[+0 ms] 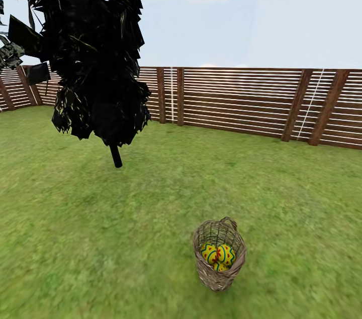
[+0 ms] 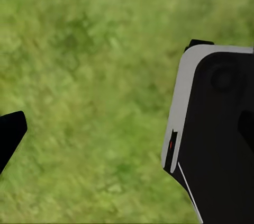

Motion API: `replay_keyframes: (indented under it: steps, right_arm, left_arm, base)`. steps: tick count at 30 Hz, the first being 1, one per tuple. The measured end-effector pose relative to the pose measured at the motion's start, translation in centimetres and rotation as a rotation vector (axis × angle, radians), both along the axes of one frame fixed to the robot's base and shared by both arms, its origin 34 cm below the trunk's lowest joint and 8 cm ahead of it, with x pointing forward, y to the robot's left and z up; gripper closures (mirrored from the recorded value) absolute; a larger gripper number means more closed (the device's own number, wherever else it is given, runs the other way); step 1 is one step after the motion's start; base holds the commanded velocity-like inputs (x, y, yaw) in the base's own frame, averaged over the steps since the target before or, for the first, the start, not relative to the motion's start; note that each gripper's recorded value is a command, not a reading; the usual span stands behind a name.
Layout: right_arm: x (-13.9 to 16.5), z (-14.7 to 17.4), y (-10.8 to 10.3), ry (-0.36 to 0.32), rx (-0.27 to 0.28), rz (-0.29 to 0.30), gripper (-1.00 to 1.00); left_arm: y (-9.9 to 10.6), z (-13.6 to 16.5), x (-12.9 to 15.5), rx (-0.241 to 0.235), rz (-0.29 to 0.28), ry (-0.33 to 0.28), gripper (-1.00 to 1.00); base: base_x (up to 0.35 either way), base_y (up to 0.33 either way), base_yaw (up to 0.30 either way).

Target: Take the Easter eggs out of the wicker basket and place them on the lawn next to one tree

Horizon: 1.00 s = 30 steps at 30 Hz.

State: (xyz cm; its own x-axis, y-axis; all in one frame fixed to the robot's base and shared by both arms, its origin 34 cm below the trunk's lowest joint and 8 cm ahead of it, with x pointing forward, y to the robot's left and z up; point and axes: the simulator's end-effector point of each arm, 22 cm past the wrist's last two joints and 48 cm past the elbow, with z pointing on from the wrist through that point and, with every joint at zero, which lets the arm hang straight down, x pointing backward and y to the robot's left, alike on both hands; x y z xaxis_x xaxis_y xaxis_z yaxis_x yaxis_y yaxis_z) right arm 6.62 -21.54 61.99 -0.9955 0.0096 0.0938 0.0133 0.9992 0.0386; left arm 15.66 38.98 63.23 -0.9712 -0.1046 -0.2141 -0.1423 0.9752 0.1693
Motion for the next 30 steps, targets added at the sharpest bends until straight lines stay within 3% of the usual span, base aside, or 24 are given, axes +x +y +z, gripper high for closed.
replay_keyframes:
  steps: [10,14,19,30]
  right_arm:
    - [0.1,0.0,0.0,-0.003,0.000,0.000,-1.00]
    - [0.2,0.0,0.0,-0.003,0.001,0.000,-1.00]
    - [0.2,0.0,0.0,-0.003,0.000,0.000,-1.00]
    - [0.1,0.0,0.1,-0.002,0.001,-0.001,-1.00]
  left_arm:
    - [1.6,0.5,2.0,0.005,-0.022,-0.039,-1.00]
    - [1.5,0.5,2.1,0.002,-0.088,-0.029,-1.00]
    - [1.0,0.4,2.1,-0.002,-0.131,-0.018,-1.00]
    - [1.0,0.4,2.0,0.000,-0.146,-0.015,-1.00]
  base:
    - [0.000,0.000,0.000]
    - [0.000,0.000,0.000]
    - [0.000,0.000,0.000]
    - [0.000,0.000,0.000]
